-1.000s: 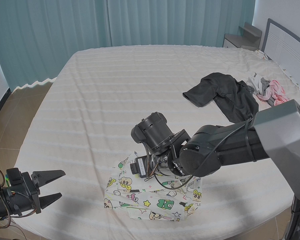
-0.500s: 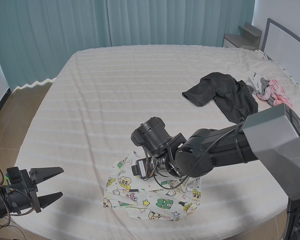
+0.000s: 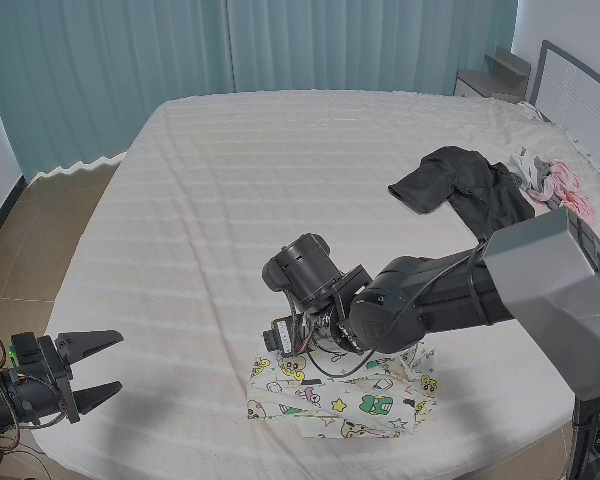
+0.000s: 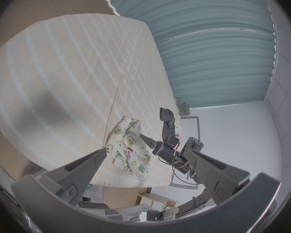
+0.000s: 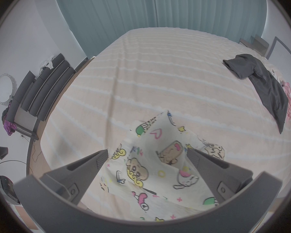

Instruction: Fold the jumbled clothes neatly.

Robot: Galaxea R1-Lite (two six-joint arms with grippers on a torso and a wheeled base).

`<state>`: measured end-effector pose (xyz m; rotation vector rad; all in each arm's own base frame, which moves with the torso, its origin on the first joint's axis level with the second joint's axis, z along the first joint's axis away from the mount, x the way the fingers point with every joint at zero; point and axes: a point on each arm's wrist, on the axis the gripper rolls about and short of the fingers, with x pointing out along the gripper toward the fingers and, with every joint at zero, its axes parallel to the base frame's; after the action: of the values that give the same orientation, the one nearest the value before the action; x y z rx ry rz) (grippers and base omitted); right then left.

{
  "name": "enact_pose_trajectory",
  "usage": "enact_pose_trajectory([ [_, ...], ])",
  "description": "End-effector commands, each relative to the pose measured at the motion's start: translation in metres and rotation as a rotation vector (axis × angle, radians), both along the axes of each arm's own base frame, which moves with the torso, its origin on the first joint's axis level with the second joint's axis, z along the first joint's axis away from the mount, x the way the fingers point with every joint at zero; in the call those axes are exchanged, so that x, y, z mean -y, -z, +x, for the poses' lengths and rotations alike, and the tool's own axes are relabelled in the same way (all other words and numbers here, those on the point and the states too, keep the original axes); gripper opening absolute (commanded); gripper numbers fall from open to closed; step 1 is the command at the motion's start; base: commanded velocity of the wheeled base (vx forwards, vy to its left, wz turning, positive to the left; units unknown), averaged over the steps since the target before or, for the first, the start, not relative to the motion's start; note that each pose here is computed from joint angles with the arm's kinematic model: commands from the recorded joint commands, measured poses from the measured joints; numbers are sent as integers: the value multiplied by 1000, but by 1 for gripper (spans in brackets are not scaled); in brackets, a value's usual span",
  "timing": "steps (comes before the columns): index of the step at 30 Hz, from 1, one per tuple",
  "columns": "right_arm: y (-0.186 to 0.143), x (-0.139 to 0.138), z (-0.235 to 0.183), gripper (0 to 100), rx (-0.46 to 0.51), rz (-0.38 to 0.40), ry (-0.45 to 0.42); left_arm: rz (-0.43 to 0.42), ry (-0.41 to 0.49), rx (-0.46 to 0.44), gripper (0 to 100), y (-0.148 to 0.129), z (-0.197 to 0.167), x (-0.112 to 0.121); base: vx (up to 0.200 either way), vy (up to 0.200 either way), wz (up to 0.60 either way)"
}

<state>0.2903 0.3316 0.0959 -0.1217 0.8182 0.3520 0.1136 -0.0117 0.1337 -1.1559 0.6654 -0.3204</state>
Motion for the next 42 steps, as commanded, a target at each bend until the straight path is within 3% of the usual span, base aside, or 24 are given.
enact_pose_trajectory([
  [1,13,3,8,100,-16,-30,13,1,-1,-16,100,2,2,0,0,0,0],
  [9,16,15,17,100,-21,-67,18,2,0,-20,100,3,2,0,0,0,0],
  [19,42,34,3,100,-98,-206,-7,2,0,-26,100,4,1,0,0,0,0],
  [25,38,53,0,100,-102,-245,26,2,0,-27,100,5,1,0,0,0,0],
  [31,31,93,5,100,-102,-289,130,3,0,-28,100,5,1,0,0,0,0],
  [42,21,132,14,100,-107,-290,236,3,-1,-29,100,5,1,0,0,0,0],
])
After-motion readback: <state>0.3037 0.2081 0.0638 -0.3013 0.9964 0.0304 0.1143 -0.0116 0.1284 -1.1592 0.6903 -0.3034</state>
